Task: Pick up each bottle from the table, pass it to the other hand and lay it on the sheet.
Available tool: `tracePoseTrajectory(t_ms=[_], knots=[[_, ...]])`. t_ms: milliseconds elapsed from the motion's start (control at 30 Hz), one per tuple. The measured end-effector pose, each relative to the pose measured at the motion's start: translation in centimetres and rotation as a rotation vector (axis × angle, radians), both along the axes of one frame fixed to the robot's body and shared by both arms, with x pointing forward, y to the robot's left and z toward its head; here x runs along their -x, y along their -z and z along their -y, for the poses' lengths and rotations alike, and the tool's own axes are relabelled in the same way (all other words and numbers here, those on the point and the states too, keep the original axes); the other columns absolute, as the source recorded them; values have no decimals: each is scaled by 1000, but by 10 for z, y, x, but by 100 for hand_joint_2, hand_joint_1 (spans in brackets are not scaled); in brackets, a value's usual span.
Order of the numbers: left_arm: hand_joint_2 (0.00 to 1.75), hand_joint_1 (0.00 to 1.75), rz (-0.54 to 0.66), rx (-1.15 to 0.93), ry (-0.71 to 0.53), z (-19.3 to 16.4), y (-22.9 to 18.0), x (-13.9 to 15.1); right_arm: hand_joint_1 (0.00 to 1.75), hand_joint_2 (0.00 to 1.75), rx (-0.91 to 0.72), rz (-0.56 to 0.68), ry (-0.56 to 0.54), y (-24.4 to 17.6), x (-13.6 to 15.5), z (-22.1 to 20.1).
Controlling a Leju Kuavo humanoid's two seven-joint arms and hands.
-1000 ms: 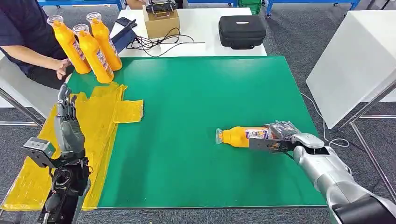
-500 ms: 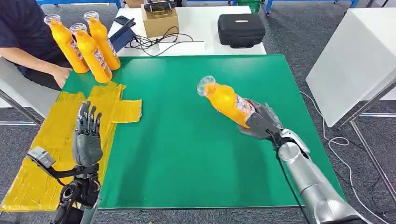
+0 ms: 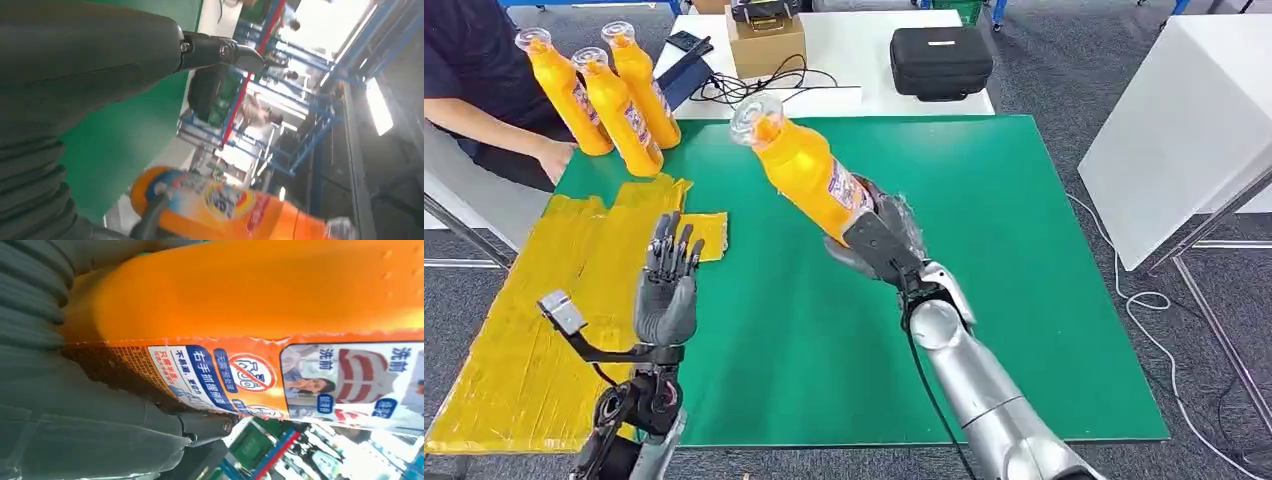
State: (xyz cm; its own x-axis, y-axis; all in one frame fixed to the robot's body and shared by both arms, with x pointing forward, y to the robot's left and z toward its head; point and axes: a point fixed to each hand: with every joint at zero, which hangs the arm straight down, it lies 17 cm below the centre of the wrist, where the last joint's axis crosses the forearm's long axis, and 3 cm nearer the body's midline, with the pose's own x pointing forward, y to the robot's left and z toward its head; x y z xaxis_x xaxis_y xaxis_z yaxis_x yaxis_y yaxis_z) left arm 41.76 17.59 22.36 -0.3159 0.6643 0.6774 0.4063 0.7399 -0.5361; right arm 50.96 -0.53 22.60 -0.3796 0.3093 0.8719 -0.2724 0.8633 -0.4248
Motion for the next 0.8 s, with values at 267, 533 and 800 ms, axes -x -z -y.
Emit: tracePoseTrajectory(t_ms=[267,533,800], knots=[[175,0,20,26,58,27,-18,-3,175,175,18,-65,-59,17,14,-51],[175,0,22,32,67,32,-22,-4,175,175,63,-211,-157,54,49,-108],[175,0,15,47,54,27,-22,-5,175,175,155,-227,-238,68,78,-143]])
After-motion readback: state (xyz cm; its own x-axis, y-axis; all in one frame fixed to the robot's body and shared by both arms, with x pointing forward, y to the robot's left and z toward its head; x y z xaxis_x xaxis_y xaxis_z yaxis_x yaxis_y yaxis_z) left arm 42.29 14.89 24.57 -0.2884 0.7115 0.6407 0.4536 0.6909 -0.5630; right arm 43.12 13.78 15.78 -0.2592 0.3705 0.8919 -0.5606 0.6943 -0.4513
